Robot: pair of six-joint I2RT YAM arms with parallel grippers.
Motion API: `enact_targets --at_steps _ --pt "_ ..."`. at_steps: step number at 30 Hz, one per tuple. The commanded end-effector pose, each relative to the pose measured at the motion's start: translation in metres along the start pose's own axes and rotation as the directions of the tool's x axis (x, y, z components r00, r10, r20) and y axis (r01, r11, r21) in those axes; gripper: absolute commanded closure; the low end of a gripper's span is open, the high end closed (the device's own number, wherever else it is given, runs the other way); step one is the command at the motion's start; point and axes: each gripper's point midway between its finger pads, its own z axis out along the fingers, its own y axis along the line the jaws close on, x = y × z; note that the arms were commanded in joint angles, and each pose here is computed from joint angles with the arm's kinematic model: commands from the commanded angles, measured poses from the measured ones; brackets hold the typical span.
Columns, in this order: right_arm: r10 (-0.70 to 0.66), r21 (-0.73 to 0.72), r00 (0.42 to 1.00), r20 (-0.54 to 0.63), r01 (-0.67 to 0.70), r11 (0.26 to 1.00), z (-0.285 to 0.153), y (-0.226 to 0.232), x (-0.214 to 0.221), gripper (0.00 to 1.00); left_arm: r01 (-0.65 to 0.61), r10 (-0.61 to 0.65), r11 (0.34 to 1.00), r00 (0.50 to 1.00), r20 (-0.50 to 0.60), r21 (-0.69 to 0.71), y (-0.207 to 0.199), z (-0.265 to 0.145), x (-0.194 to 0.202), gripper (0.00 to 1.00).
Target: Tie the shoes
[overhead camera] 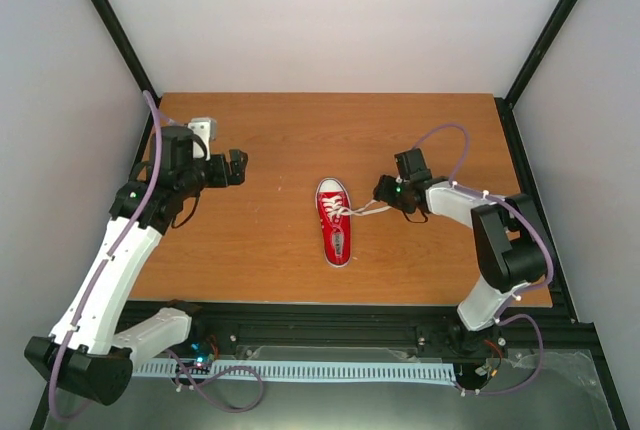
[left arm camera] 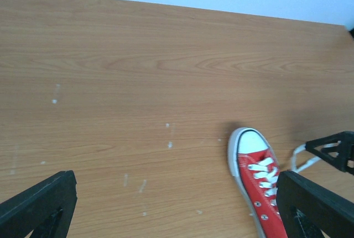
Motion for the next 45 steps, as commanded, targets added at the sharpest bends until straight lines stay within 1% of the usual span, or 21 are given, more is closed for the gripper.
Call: enact_targets --at_steps 1,5,9,15,16,17,19,21,23,24,27,29,31,33,35,38,40,42,45 --pt "-0.001 0.043 0.998 0.056 -0.002 0.999 0.007 0.0 -0.018 0.34 -0.067 0.069 0.992 0.998 0.016 -0.107 0.021 -0.006 0.003 0.0" --pt "-0.024 0.108 0.998 0.054 0.018 0.994 0.016 -0.006 -0.02 0.35 -0.07 0.072 0.992 0.997 0.007 -0.109 0.022 0.001 0.007 0.0" --pt "-0.072 0.193 0.996 0.045 0.062 0.979 0.025 -0.013 -0.02 0.38 -0.071 0.07 0.99 0.997 -0.016 -0.123 0.027 0.008 0.015 0.0" --pt "-0.139 0.309 0.99 -0.018 0.137 0.941 0.038 -0.014 -0.009 0.4 -0.045 0.041 0.991 0.998 -0.037 -0.123 0.028 0.009 0.022 0.0" --pt "-0.142 0.313 0.989 -0.034 0.146 0.938 0.04 -0.013 -0.006 0.42 -0.029 0.026 0.993 0.999 -0.034 -0.111 0.026 0.006 0.022 0.0" --pt "-0.148 0.315 0.988 -0.048 0.156 0.936 0.043 -0.012 -0.002 0.46 -0.012 0.009 0.996 1.0 -0.028 -0.093 0.022 0.004 0.021 0.0" --pt "-0.164 0.312 0.984 -0.07 0.177 0.933 0.048 -0.01 0.004 0.6 0.033 -0.033 0.999 0.999 -0.006 -0.042 0.014 0.003 0.021 0.0" --pt "-0.168 0.295 0.981 -0.093 0.189 0.937 0.054 -0.007 0.008 0.78 0.074 -0.075 0.996 0.997 0.011 0.041 0.002 0.008 0.026 0.0" --pt "-0.173 0.249 0.979 -0.104 0.194 0.949 0.057 0.002 0.01 0.95 0.109 -0.111 0.985 0.994 0.004 0.133 -0.011 0.02 0.033 0.0" --pt "-0.174 0.225 0.98 -0.1 0.192 0.955 0.056 0.008 0.009 0.97 0.118 -0.119 0.978 0.993 0.0 0.17 -0.017 0.028 0.036 0.0" --pt "-0.181 0.157 0.982 -0.056 0.188 0.97 0.042 0.027 -0.002 0.97 0.089 -0.089 0.96 0.996 -0.011 0.266 -0.039 0.05 0.046 0.0" --pt "-0.183 0.114 0.983 0.006 0.181 0.977 0.023 0.043 -0.017 0.97 0.052 -0.052 0.949 0.999 -0.009 0.312 -0.054 0.065 0.054 0.0" --pt "-0.18 0.065 0.981 0.076 0.176 0.982 -0.001 0.059 -0.032 0.97 0.002 -0.007 0.922 1.0 0.011 0.388 -0.074 0.075 0.06 0.0" --pt "-0.171 0.0 0.976 0.138 0.172 0.985 -0.026 0.078 -0.044 0.97 -0.047 0.023 0.871 0.998 0.054 0.489 -0.098 0.08 0.064 0.0" --pt "-0.156 -0.068 0.967 0.2 0.172 0.983 -0.054 0.096 -0.056 0.97 -0.097 0.052 0.804 0.994 0.094 0.586 -0.119 0.082 0.069 0.01" --pt "-0.127 -0.156 0.954 0.272 0.174 0.972 -0.087 0.114 -0.066 0.97 -0.18 0.113 0.747 0.983 0.144 0.64 -0.143 0.09 0.074 0.01" --pt "-0.1 -0.215 0.943 0.317 0.174 0.961 -0.108 0.125 -0.072 0.97 -0.215 0.151 0.713 0.977 0.153 0.668 -0.159 0.097 0.079 0.02" --pt "-0.083 -0.263 0.935 0.344 0.181 0.948 -0.122 0.133 -0.073 0.97 -0.233 0.162 0.674 0.972 0.167 0.701 -0.176 0.102 0.079 0.02" --pt "-0.077 -0.302 0.934 0.348 0.189 0.934 -0.131 0.141 -0.073 0.97 -0.222 0.174 0.622 0.974 0.143 0.751 -0.197 0.115 0.09 0.02"
